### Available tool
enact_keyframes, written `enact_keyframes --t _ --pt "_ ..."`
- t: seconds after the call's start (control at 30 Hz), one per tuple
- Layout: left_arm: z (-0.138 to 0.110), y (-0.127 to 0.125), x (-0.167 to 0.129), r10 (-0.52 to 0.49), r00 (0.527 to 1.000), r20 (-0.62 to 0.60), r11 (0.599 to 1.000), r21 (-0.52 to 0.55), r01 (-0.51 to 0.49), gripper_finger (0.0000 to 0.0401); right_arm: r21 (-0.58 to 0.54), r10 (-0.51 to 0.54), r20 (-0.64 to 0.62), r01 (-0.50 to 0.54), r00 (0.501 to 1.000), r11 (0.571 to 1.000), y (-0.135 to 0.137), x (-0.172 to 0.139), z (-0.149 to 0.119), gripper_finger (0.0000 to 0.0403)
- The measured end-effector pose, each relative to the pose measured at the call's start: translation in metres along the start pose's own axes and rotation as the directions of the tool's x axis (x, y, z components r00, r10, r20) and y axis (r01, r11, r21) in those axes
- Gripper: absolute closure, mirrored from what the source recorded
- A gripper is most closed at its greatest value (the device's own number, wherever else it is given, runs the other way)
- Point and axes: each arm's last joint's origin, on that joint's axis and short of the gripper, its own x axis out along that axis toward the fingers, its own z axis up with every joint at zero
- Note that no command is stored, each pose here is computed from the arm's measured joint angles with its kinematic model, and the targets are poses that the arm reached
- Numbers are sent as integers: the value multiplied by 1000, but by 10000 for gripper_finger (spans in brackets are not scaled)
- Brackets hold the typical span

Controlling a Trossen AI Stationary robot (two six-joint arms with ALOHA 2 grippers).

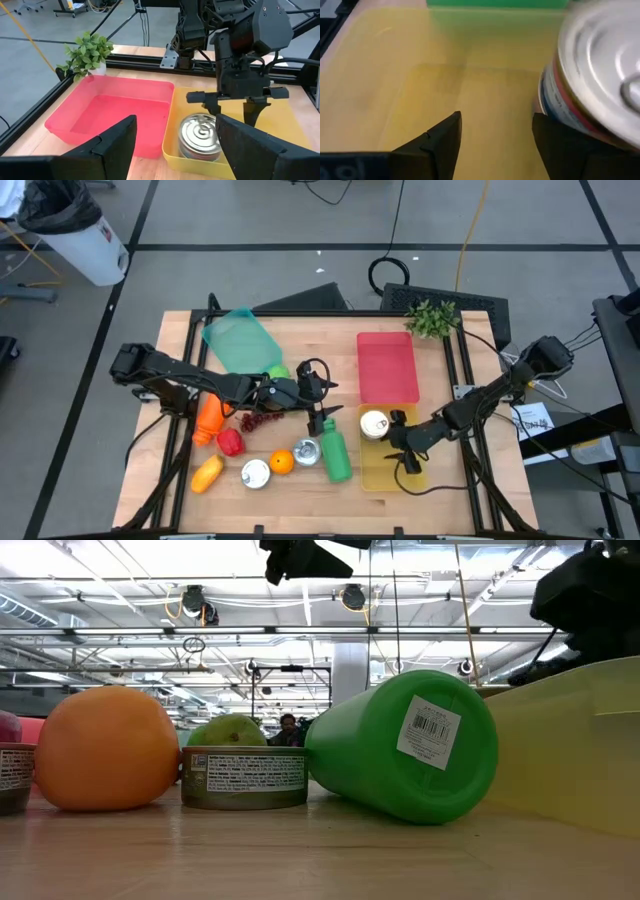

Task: Pick & Place Food Item
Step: Put the blue and pink tuna can into the yellow bin, then put the purple grapes into the pink bin

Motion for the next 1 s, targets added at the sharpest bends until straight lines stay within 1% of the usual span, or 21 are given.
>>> enact_keyframes --t 0.03,0.23,0.4,0.53,0.67,0.8,0.93,1.0 --pt "0 0 0 0 1000 0 1000 0 0 127 -7 -10 8 10 1000 1000 0 -1 1 180" --pt "0 0 0 0 1000 0 1000 -1 0 117 -1 4 11 -4 1000 1000 0 -3 1 190" --pt "0 0 0 0 1000 -1 1000 6 0 108 -6 136 -24 -136 990 991 4 -7 2 191" --pt "0 0 0 0 1000 -2 1000 7 0 105 25 216 21 -217 976 976 4 -23 9 191" --pt "0 0 0 0 1000 -2 1000 7 0 113 57 246 116 -254 962 966 2 -49 17 191" --pt "-1 0 0 1 1000 -6 1000 8 -1 122 20 257 243 -270 935 963 -2 -79 24 191" --pt "-2 0 0 -2 1000 -21 1000 21 2 127 -26 186 383 -191 905 981 -9 -104 28 191" --pt "-1 -1 -1 -54 998 -20 998 42 55 125 -36 142 446 -140 884 989 -12 -114 29 191"
